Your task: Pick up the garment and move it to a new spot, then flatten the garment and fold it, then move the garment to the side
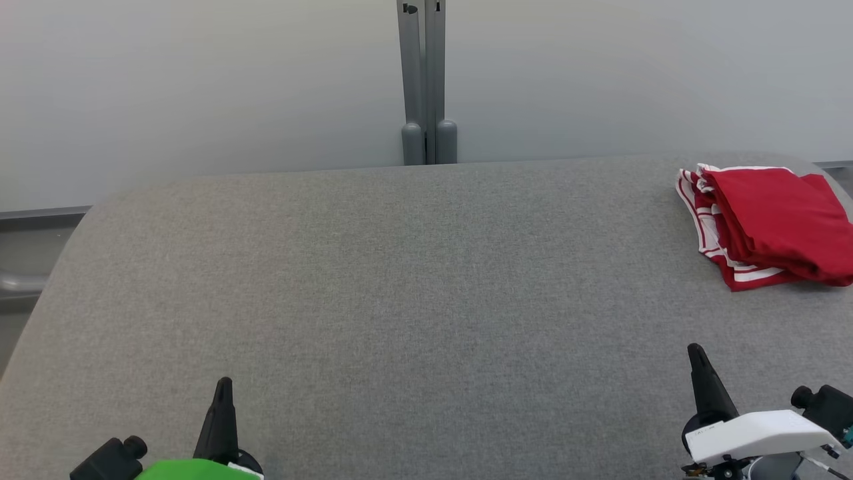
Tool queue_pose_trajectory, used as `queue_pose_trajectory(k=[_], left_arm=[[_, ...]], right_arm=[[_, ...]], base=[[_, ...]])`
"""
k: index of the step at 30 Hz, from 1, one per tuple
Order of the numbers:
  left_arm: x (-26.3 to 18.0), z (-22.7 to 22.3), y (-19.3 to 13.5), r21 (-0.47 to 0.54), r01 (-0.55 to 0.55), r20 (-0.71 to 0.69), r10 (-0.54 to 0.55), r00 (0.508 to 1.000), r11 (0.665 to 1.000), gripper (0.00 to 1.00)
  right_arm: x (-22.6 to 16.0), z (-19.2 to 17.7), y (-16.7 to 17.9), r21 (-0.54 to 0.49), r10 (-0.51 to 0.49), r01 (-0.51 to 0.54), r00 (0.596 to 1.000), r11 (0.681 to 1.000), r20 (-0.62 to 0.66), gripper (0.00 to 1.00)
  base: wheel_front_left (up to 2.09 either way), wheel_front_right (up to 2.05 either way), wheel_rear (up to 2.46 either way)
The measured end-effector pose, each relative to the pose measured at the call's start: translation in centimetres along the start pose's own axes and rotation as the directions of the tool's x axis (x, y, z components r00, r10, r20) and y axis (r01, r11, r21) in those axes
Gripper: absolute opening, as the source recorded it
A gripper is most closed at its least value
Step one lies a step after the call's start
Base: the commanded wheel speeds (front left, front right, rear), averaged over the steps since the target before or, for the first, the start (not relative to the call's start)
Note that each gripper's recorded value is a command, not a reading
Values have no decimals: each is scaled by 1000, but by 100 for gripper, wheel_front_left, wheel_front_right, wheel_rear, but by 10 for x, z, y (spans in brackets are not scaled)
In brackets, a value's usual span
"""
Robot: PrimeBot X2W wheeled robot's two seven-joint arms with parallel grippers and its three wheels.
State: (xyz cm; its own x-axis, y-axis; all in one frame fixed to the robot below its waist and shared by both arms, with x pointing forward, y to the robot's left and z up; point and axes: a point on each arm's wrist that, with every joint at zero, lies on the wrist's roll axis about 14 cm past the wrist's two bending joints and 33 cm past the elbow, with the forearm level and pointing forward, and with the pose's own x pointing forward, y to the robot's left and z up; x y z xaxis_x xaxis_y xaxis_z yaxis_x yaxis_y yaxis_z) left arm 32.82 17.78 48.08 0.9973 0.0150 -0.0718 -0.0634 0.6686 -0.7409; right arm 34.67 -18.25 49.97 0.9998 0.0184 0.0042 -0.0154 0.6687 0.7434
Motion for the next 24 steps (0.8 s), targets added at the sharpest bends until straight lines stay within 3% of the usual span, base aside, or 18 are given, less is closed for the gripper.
queue_pose_trajectory(k=[24], left_arm=[[20, 12, 0, -267, 1, -2, -2, 1000, 964, 0]], right_arm=[[14, 6, -5, 263, -27, 27, 1000, 964, -3, 0]], base=[[0, 0, 0]])
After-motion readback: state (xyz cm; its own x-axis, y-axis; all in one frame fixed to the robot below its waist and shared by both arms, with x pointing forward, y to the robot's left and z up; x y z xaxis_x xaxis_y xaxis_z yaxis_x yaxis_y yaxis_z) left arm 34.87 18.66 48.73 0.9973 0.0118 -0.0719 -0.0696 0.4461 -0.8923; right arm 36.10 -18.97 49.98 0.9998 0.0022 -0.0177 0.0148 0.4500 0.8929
